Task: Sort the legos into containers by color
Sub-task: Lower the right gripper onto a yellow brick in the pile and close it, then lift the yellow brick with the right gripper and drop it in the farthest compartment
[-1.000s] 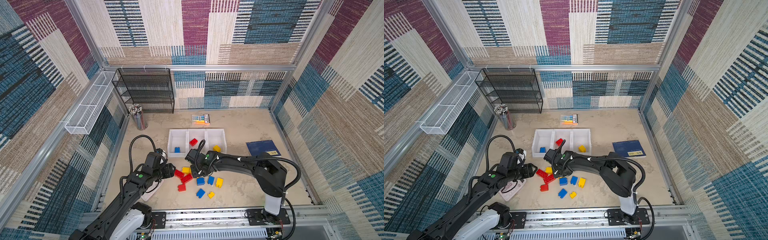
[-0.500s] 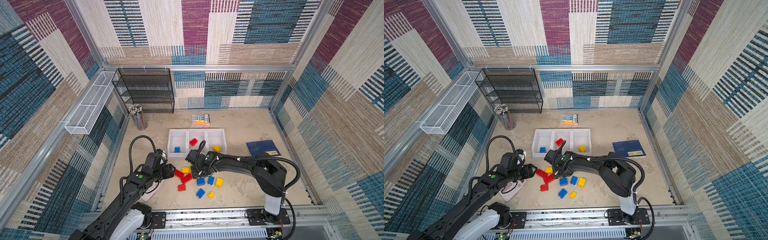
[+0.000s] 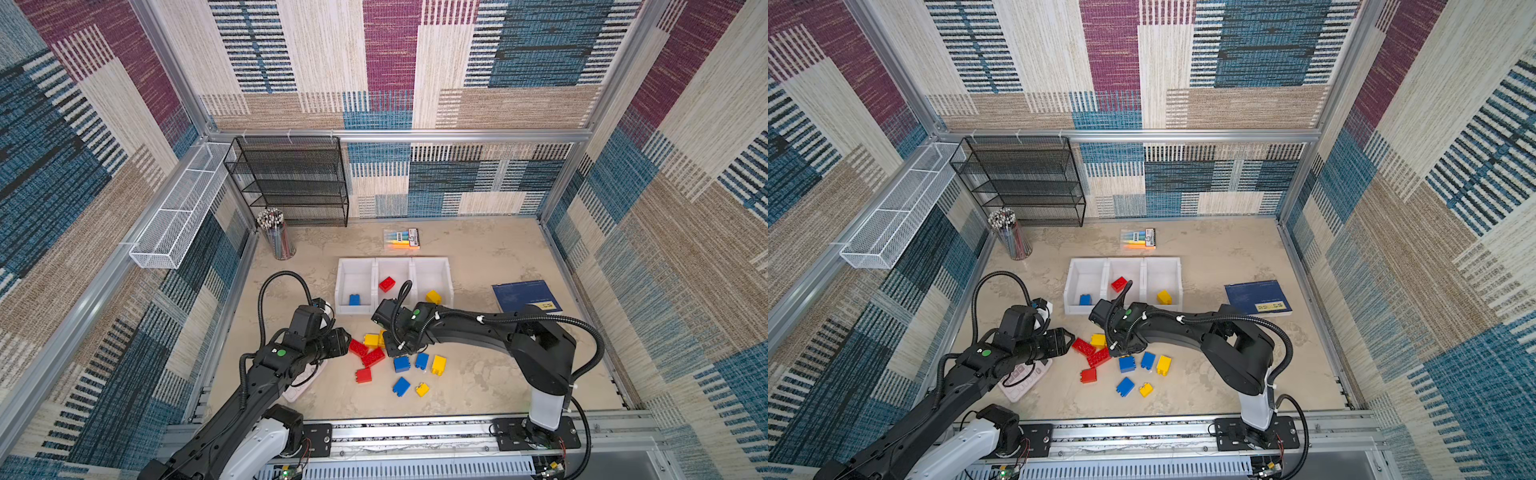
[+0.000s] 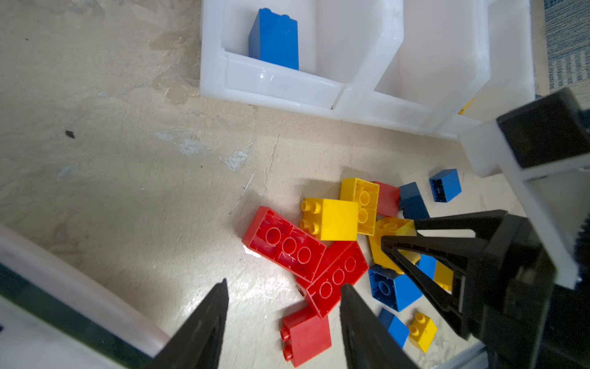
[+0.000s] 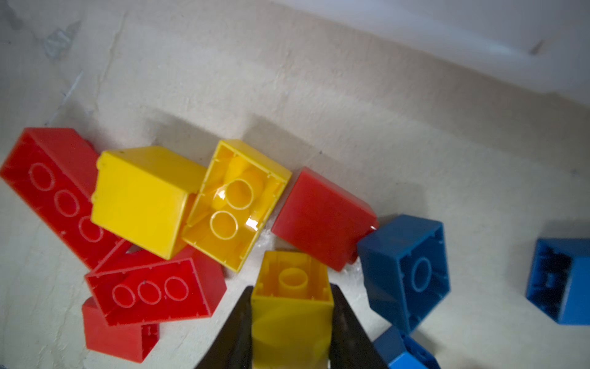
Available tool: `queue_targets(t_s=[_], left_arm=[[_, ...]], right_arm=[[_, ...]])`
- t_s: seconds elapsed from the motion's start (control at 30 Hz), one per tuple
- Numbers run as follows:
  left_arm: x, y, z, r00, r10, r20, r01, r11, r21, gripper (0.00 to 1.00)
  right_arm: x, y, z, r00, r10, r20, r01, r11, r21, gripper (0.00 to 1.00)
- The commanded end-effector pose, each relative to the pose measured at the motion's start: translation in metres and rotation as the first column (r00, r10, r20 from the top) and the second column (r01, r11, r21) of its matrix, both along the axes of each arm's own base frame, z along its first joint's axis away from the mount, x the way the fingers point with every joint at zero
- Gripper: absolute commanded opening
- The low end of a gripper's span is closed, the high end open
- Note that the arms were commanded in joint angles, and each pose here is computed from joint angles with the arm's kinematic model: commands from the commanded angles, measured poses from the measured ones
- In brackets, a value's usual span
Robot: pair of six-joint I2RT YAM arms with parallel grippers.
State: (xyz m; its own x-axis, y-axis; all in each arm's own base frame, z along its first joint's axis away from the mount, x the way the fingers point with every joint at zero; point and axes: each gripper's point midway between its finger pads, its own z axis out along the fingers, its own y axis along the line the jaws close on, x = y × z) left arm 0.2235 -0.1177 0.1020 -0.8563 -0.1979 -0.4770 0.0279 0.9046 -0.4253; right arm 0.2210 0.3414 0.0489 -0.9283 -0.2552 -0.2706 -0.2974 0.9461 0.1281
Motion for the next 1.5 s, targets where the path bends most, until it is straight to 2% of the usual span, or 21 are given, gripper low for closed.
queue_targets(t_s=[0.0,0.2,0.47,0.7,0.9,1.03,1.2,1.33,1.43,1.47], left_arm=[[0.000,-0.001,0.000,1.000,0.006,-0.003,-0.006,1.000,-0.015,0.59],[0.000,-0.003,0.002,1.000,0.000,-0.001,0.000,1.000,-0.022,0.59],[-0.001,-0.006,0.001,1.000,-0.009,-0.011,0.008,0.999,-0.036,0.59],[-0.002,-0.006,0.001,1.000,-0.008,-0.022,0.007,0.999,-0.042,0.59],[-0.005,-0.008,0.001,0.999,-0.010,-0.036,0.008,0.999,-0.052,0.59],[-0.006,-0.008,0.001,0.999,-0.008,-0.040,0.006,0.998,-0.056,0.59],[-0.006,-0.007,0.001,0.999,-0.004,-0.040,0.002,0.999,-0.054,0.59],[-0.006,-0.008,0.000,0.999,-0.008,-0.049,0.005,0.998,-0.057,0.59],[-0.007,-0.008,0.000,0.999,-0.010,-0.048,0.007,0.998,-0.055,0.59],[-0.007,-0.009,0.000,0.999,-0.010,-0.048,0.007,0.998,-0.055,0.59]], right_arm=[[0.007,0.003,0.017,0.999,-0.011,0.045,0.010,1.000,0.022,0.32],[0.025,-0.003,0.058,0.992,-0.021,0.124,0.014,0.998,0.055,0.32],[0.102,-0.078,0.118,0.946,-0.153,0.284,0.132,0.987,0.091,0.34],[0.165,-0.131,0.111,0.912,-0.230,0.339,0.218,0.973,0.073,0.35],[0.201,-0.134,0.098,0.912,-0.228,0.342,0.216,0.974,0.073,0.35],[0.208,-0.129,0.091,0.918,-0.214,0.332,0.204,0.977,0.066,0.33],[0.207,-0.120,0.097,0.923,-0.206,0.325,0.178,0.978,0.112,0.33],[0.208,-0.124,0.083,0.929,-0.201,0.311,0.188,0.980,0.071,0.35],[0.209,-0.122,0.073,0.936,-0.198,0.290,0.188,0.980,0.062,0.39],[0.209,-0.122,0.073,0.936,-0.201,0.290,0.191,0.980,0.063,0.45]])
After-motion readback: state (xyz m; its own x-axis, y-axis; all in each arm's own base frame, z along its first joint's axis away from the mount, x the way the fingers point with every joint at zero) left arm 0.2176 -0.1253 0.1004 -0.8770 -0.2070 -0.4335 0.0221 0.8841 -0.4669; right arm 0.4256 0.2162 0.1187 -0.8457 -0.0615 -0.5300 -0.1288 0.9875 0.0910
